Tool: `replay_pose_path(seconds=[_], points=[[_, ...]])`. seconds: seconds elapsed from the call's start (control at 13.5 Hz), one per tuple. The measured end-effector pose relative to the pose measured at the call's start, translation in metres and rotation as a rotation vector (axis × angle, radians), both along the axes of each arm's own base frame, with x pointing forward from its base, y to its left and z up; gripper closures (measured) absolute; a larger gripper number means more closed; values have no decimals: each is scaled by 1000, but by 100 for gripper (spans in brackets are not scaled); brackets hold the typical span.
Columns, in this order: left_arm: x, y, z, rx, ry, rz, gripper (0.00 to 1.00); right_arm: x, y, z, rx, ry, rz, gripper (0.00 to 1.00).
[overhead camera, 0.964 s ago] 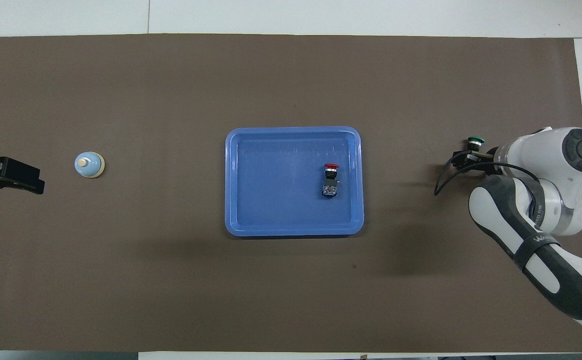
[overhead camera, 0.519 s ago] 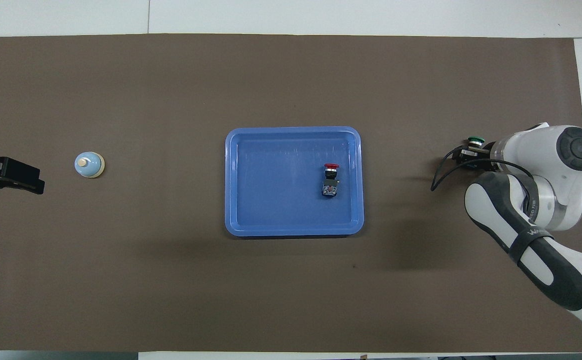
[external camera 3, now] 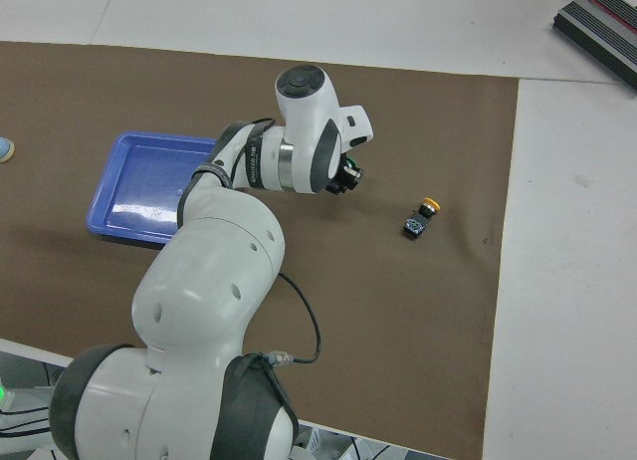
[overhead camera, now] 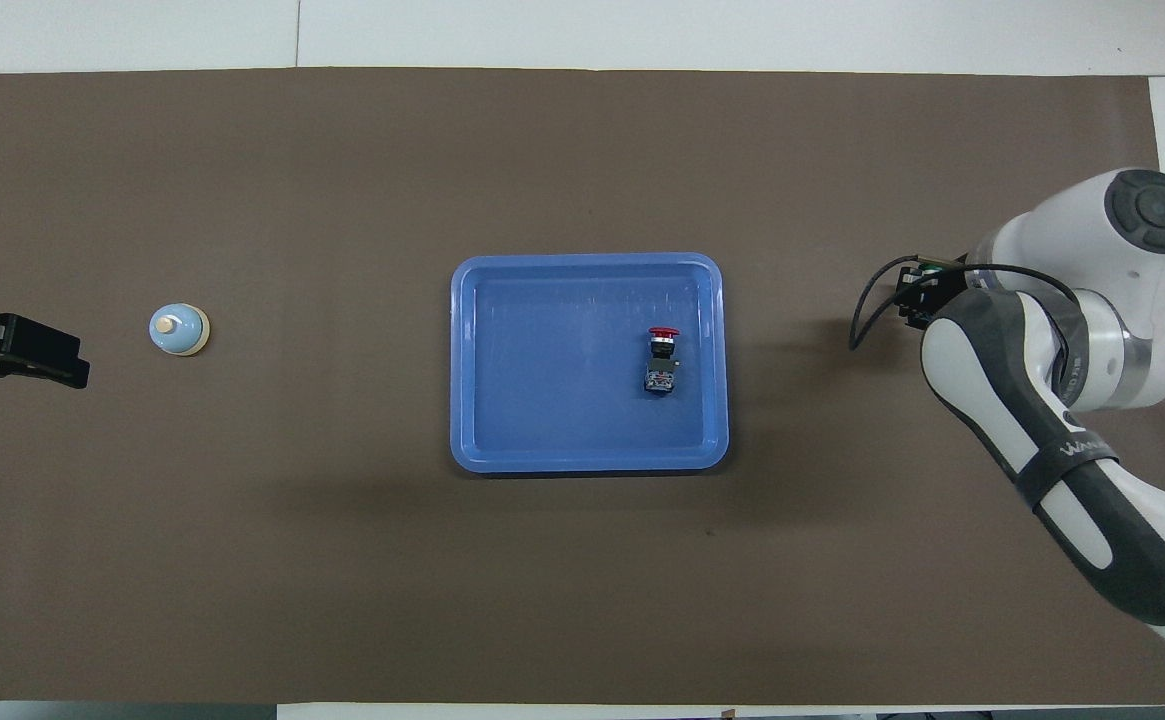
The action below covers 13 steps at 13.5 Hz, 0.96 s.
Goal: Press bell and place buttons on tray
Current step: 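Place the green button in the tray beside the red button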
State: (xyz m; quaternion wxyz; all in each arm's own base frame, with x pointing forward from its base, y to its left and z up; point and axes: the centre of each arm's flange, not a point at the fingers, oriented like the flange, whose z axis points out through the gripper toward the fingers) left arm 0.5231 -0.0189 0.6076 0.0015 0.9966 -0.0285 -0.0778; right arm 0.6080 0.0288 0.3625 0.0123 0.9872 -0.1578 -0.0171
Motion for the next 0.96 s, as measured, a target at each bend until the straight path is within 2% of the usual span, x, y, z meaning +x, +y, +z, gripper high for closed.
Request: replay_pose_path(seconds=[0.15, 0.37, 0.52, 0.74, 0.96], points=[[0, 0, 0, 0, 0, 0, 0, 2, 87, 49, -8, 4, -18, 59], [0, 0, 0, 0, 0, 0, 0, -25, 207, 75, -6, -14, 17, 59], [0, 0, 0, 0, 0, 0, 0, -50, 266, 67, -10, -10, 9, 59], [0, 0, 0, 0, 0, 0, 0, -80, 341, 31, -5, -20, 13, 59], [0, 0, 0, 0, 0, 0, 0, -78, 356, -10, 7, -32, 23, 59]])
